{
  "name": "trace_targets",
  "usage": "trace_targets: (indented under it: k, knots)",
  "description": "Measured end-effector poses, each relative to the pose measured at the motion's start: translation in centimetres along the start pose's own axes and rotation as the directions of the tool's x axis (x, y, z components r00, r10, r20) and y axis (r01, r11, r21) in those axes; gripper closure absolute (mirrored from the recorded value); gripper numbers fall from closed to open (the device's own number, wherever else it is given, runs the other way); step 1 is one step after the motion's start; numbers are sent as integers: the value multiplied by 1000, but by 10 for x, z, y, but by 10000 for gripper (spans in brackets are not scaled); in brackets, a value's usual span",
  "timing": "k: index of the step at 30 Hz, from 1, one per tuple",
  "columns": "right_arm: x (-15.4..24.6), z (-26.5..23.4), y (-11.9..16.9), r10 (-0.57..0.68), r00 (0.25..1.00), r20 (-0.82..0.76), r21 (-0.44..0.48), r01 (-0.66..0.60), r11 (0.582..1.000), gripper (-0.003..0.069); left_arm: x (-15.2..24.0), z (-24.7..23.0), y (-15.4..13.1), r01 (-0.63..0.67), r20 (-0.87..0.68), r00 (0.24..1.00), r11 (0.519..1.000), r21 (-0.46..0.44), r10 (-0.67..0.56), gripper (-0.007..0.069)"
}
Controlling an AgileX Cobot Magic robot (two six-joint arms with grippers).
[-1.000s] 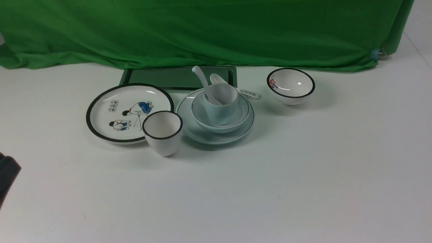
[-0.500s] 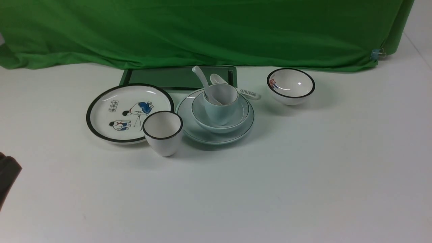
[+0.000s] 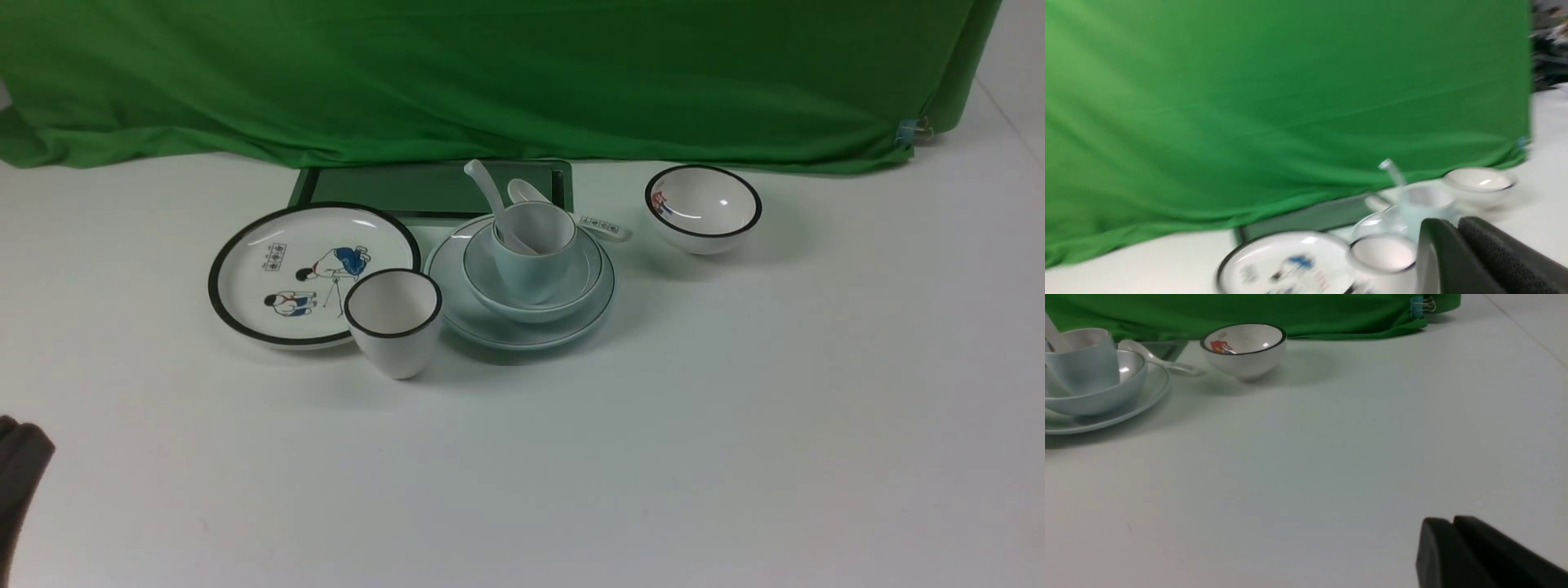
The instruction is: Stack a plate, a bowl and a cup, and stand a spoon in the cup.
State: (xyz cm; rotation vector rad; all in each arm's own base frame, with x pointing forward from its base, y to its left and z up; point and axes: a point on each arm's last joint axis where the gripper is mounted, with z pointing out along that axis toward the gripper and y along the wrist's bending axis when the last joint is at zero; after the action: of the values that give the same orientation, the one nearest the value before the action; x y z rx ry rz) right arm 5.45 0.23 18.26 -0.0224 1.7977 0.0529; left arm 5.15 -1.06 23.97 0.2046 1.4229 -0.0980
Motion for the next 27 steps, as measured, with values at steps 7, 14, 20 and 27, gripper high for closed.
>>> trace_targets:
  k: [7,14,20,27]
  knots:
    - [0,0,0,0,1000,1,1,0,1000,586,47,-3,3,103,-251,958,984,-148,-138,634]
    - [0,0,0,-1,1000,1,1,1,1000,566,52,-5,3,103,-299,943,983,-150,-144,634]
    - [0,0,0,-1,1000,1,1,1,1000,550,52,-4,3,95,-292,947,984,-149,-136,634]
    - [0,0,0,-1,1000,1,1,1,1000,535,52,-4,3,96,-292,947,984,-149,-136,634]
